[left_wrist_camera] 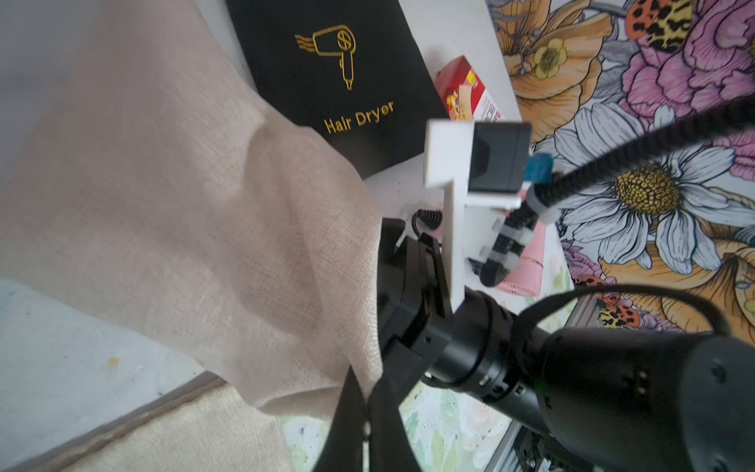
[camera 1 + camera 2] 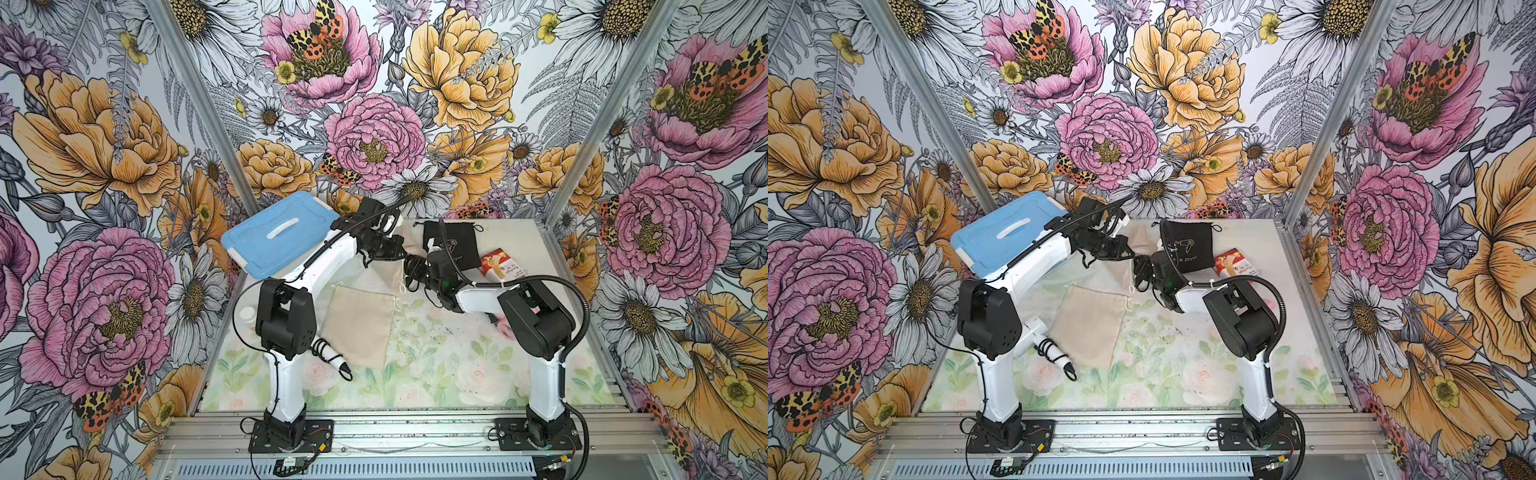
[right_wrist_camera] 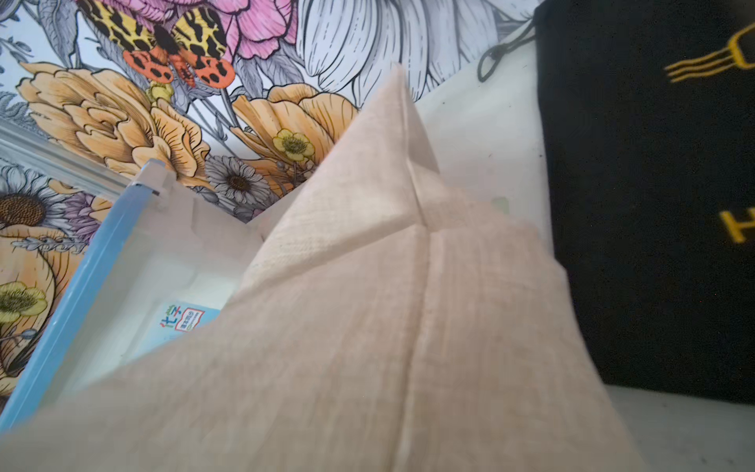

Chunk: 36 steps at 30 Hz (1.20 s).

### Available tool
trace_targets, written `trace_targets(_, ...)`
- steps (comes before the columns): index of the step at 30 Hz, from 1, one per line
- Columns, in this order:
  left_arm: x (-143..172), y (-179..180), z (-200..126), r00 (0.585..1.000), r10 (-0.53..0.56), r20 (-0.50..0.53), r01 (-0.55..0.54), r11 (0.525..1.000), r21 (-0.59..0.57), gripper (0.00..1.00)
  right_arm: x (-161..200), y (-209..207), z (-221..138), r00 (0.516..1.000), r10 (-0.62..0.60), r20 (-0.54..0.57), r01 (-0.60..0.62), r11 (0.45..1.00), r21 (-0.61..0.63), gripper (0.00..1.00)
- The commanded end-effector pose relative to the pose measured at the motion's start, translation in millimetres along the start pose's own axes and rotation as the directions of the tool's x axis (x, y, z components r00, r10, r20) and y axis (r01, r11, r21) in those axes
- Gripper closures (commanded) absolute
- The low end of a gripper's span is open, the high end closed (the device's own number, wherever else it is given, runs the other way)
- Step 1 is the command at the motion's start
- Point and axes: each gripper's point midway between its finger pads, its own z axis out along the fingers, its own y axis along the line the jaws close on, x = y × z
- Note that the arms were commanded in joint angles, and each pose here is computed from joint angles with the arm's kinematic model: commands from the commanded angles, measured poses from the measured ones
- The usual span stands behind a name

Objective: Pack away hair dryers
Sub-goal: Place the hair dryer in the drawstring bag, then place the drawstring bag at the center of the board.

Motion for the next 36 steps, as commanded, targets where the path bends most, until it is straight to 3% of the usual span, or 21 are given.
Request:
trace_targets(1, -25.4, -1.8, -8.2, 0.998, -0.005, 0.069, 0.003, 1.000, 0.031, 1.00, -8.4, 26.2, -15.4, 0.999, -0.032, -0.007, 0.031, 0.997, -0.076, 0.36)
trace_targets(11, -35.1, 14.9, -24.6, 0.996, -0.004, 0.093, -0.001, 0.998, 0.062, 1.00, 7.1, 22.6, -65.1, 0.991, -0.117, -0.068, 0.112, 0.991, -0.070, 0.28)
trace_targets(21, -28.4, 22.0, -28.3, 0.996, -0.011, 0.086, 0.006, 0.999, 0.051, 1.00, 4.4, 5.6, -114.5, 0.933, -0.360, 0.010, 0.360, 0.933, 0.001, 0.32)
trace_targets(26, -21.4, 19.3, -28.8, 0.997, -0.005, 0.076, 0.002, 0.999, 0.050, 1.00, -4.2, 4.2, -116.3, 0.884, -0.465, 0.052, 0.464, 0.885, 0.035, 0.33)
trace_targets(36, -10.3, 14.3, -30.8, 0.998, 0.003, 0.063, -0.005, 0.999, 0.046, 1.00, -12.4, 34.7, -82.1, 0.831, -0.546, 0.106, 0.552, 0.833, -0.035, 0.34)
